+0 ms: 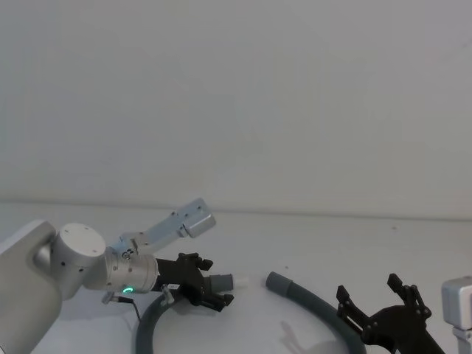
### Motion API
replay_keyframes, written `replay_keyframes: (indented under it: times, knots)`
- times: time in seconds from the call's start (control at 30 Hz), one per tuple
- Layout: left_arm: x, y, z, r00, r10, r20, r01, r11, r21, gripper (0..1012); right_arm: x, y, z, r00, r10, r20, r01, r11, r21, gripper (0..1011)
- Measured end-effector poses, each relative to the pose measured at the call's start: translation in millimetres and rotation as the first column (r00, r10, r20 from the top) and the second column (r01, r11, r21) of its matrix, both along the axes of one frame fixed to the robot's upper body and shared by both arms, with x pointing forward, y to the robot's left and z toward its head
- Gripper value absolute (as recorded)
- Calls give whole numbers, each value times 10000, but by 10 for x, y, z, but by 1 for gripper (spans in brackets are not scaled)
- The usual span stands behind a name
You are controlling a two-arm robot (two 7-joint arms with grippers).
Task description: Use both hands to pick up one end of the pipe from the table, align the ends, and insert them.
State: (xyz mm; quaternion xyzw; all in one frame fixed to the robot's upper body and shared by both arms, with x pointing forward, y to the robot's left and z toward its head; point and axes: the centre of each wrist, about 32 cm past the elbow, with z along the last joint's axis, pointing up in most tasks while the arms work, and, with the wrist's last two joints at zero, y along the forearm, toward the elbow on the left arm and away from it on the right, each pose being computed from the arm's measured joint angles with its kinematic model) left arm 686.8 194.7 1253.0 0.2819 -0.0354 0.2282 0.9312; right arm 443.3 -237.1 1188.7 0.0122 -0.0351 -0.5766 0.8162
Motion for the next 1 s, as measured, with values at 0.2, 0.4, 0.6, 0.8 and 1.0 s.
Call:
replay_keyframes:
  times: [0.2,0.4,0.6,0.8,1.0]
  knots:
    - [-5,-13,7,10000,19,-70,-19,9999,132,1002,0,0,0,10000,0,0,0,10000,0,1004]
    - [-9,-24,12,9999,26,-105,-24,9998,219,1002,0,0,0,10000,0,1,0,10000,0,1003]
    - [-10,-26,16,9999,35,-118,-32,9996,264,887,0,0,0,10000,0,0,0,10000,0,1003]
    - [-12,-27,17,9999,50,-136,-45,9995,300,729,0,0,0,10000,0,1,0,10000,0,1003]
    - [-13,-27,18,9999,55,-139,-51,9995,318,527,0,0,0,10000,0,0,0,10000,0,1003]
